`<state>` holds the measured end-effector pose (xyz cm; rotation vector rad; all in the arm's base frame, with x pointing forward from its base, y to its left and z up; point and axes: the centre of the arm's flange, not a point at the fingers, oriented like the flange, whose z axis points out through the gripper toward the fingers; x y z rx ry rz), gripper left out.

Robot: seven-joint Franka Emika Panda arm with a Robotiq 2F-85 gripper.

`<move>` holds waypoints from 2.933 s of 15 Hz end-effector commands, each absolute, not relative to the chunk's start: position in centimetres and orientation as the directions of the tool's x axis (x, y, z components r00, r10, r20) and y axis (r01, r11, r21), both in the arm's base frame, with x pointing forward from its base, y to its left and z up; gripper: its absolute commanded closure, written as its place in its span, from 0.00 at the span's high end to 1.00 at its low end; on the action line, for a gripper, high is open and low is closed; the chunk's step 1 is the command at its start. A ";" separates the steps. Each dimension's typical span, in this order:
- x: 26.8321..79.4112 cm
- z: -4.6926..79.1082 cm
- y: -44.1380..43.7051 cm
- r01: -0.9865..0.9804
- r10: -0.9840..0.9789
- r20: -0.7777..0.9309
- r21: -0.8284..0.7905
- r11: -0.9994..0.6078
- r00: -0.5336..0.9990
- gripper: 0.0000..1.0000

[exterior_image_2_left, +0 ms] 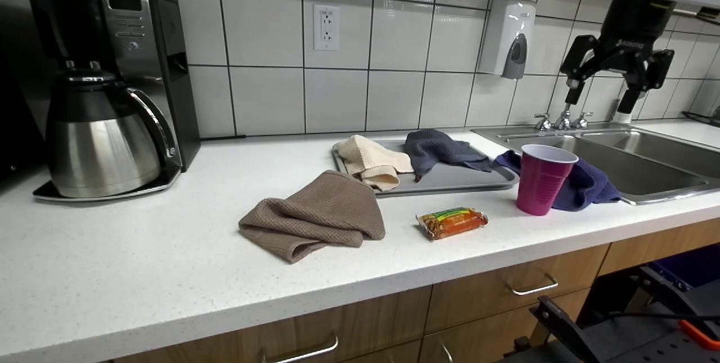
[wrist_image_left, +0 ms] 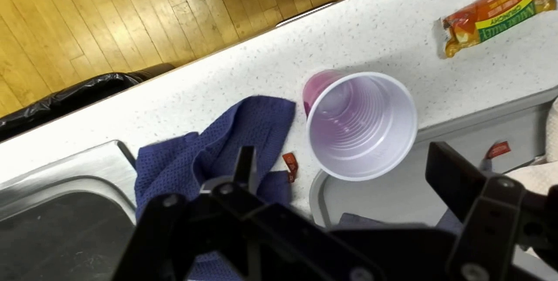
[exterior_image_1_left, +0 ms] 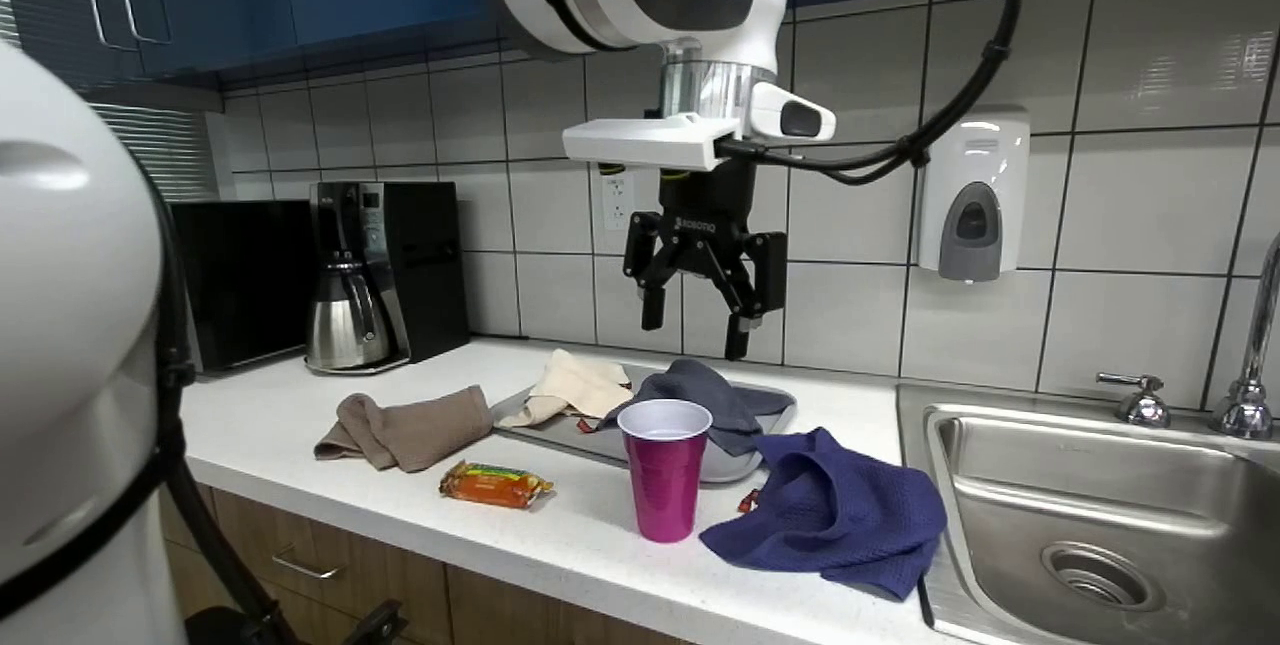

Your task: Put the towels on the tray.

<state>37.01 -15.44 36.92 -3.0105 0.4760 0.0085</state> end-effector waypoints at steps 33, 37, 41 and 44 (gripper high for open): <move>42.7 25.6 -29.7 -0.663 -0.663 -0.091 0.033 -0.748 0.743 1.00; 44.4 25.2 -29.4 -0.683 -0.681 -0.084 0.012 -0.730 0.727 1.00; 46.8 24.8 -28.7 -0.685 -0.683 -0.076 0.001 -0.729 0.727 1.00; 48.6 24.1 -28.8 -0.686 -0.685 -0.082 0.009 -0.727 0.724 1.00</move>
